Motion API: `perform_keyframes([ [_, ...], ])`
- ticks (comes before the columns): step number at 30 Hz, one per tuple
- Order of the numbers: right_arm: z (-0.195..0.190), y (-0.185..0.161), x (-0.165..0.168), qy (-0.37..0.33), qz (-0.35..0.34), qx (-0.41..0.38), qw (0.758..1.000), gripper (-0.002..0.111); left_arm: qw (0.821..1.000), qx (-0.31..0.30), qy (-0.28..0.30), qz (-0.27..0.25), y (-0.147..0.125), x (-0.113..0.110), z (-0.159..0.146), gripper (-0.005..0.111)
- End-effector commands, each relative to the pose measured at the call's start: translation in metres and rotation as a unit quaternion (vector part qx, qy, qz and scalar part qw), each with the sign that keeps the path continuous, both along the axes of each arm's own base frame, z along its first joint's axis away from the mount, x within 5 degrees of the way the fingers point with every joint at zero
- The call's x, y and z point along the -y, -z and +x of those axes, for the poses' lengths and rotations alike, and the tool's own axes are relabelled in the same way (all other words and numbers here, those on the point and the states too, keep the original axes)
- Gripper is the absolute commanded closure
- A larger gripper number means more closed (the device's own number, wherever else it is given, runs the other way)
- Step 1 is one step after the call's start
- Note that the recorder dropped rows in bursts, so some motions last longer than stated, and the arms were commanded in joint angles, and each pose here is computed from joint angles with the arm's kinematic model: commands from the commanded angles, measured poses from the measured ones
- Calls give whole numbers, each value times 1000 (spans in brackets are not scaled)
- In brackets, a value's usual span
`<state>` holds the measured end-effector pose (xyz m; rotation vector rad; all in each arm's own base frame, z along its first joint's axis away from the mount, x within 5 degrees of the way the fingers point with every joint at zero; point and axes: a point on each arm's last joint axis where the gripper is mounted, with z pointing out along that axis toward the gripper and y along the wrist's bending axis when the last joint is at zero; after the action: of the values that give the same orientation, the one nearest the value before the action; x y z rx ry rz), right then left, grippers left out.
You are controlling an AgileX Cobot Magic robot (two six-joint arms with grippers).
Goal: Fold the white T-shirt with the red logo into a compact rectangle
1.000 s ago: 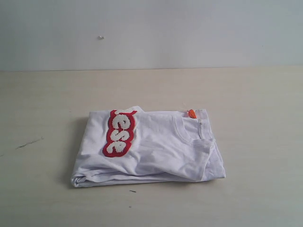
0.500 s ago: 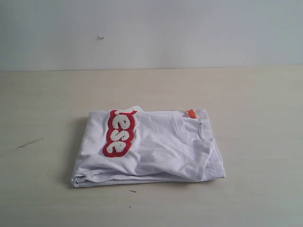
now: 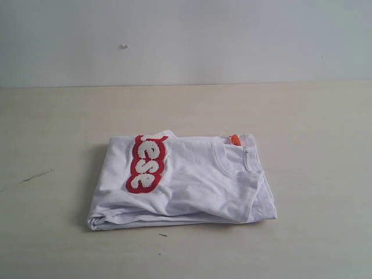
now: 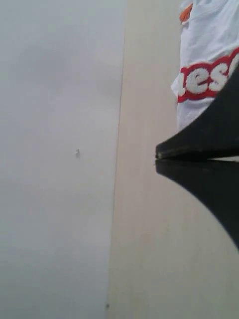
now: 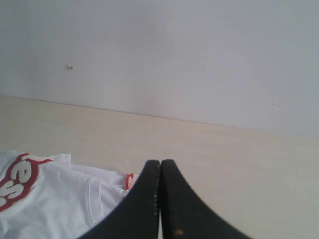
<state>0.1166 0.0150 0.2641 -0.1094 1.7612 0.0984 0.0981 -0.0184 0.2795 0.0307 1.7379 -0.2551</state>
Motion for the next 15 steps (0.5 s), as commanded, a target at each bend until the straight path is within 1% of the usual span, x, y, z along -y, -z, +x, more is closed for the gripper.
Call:
perform_keyframes([
  [1,0,0,1,3,-1,5,1000,108,998,30,-41,39,0,-10,-20,107],
  [7,0,0,1,3,-1,5,1000,108,991,60,-97,67,15,-19,-36,107],
  [11,0,0,1,3,1,5,1000,108,988,60,-104,94,34,-20,-41,107],
  [15,0,0,1,3,1,5,1000,108,990,40,-109,82,54,-21,-41,107],
])
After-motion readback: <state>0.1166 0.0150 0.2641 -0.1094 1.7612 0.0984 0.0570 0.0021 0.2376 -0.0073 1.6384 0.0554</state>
